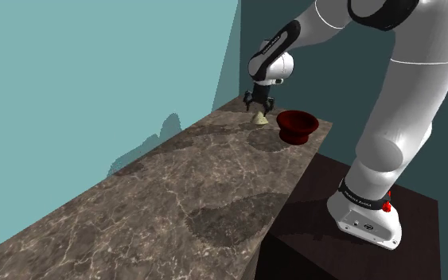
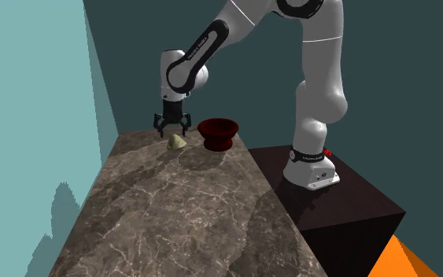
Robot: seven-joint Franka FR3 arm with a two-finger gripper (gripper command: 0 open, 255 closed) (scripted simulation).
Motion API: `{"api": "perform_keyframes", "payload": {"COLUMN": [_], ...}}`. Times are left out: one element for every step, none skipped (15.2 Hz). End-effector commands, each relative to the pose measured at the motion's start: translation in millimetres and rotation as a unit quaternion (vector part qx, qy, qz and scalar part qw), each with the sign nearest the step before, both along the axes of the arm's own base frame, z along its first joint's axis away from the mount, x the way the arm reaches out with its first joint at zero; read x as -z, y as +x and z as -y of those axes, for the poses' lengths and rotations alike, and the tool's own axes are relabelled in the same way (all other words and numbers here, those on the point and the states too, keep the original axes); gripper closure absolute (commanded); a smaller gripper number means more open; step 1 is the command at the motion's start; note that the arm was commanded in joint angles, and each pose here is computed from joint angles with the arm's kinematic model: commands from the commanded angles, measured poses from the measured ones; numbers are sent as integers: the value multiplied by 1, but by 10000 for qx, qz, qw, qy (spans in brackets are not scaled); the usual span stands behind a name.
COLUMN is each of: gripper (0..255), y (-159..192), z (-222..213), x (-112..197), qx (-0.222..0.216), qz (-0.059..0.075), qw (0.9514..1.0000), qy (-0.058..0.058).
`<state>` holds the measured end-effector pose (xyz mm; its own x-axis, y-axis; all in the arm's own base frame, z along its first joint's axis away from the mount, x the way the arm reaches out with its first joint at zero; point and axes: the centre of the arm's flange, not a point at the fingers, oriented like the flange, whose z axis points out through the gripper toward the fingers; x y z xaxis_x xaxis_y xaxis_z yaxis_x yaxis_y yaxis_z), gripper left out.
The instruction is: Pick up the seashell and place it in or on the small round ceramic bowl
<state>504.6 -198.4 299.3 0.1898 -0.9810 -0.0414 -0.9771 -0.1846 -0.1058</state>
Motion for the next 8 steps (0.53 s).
{"api": "perform_keyframes", "payload": {"gripper": [0,0,0,0,0,0,0,0], "y": [57,87,104,102,100,97,95,93], "z": [16,32,43,42,42,41,40,39], "x": [-1,4,10,14,19,24,29,33], "qx": [1643,2264,2633,2633,2633,2633,2633,2633], "qz": [-1710,-2458,-2904,-2904,-2904,-2904,-2904,-2904], "qw": [9715,9425,9200,9200,9200,9200,9200,9200], "qy": [-53,-43,-37,-37,-37,-37,-37,-37]}}
